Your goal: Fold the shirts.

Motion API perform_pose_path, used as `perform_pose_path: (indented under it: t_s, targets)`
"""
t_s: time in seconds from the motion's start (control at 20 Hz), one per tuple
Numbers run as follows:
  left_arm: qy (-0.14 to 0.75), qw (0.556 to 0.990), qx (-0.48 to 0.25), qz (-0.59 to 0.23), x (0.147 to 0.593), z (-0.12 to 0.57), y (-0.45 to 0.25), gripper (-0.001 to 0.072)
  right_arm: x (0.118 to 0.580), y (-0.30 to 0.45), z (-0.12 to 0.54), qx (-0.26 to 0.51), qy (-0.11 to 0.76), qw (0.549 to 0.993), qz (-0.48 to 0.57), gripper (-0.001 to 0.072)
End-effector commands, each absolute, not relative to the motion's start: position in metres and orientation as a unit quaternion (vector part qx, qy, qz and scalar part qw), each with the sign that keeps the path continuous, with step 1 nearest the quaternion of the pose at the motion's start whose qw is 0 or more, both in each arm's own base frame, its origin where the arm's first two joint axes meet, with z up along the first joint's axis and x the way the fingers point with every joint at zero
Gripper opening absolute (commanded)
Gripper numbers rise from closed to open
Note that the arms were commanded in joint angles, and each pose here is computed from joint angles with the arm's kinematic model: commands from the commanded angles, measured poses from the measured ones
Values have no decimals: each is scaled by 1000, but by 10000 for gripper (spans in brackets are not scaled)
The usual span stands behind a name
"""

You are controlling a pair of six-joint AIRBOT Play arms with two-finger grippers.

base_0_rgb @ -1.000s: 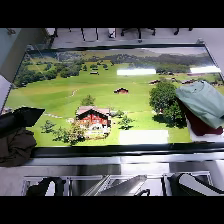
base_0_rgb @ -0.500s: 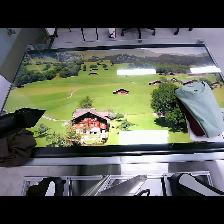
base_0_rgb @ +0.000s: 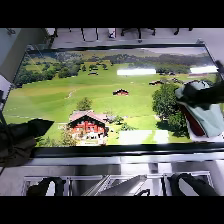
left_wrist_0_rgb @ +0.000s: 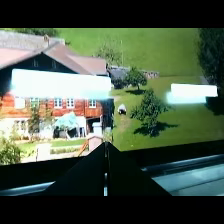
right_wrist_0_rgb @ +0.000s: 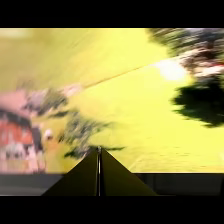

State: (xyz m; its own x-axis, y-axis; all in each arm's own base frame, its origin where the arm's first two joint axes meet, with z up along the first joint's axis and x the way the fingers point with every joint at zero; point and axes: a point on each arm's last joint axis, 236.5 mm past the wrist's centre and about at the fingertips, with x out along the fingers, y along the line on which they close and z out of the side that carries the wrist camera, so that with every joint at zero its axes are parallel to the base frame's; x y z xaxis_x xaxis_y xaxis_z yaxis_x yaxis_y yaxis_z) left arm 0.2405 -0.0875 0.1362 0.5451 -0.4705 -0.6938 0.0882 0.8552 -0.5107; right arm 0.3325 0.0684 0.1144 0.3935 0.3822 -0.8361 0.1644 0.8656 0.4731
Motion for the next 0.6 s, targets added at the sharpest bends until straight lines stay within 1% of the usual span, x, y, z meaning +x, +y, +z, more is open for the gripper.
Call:
perform_pose_path:
  t_s: [0.0, 0.15, 0.25, 0.55]
  targets:
    - [487, 823, -239, -165, 217, 85, -97, 14, 295, 176, 90, 190, 523, 809, 190, 20]
    - [487, 825, -238, -163, 212, 72, -97, 14, 283, 206, 78, 179, 529, 800, 218, 20]
    - [485, 827, -234, -163, 212, 72, -96, 14, 271, 214, 75, 193, 553, 780, 221, 20]
    - [482, 829, -235, -162, 214, 73, -95, 14, 270, 214, 74, 190, 554, 780, 221, 20]
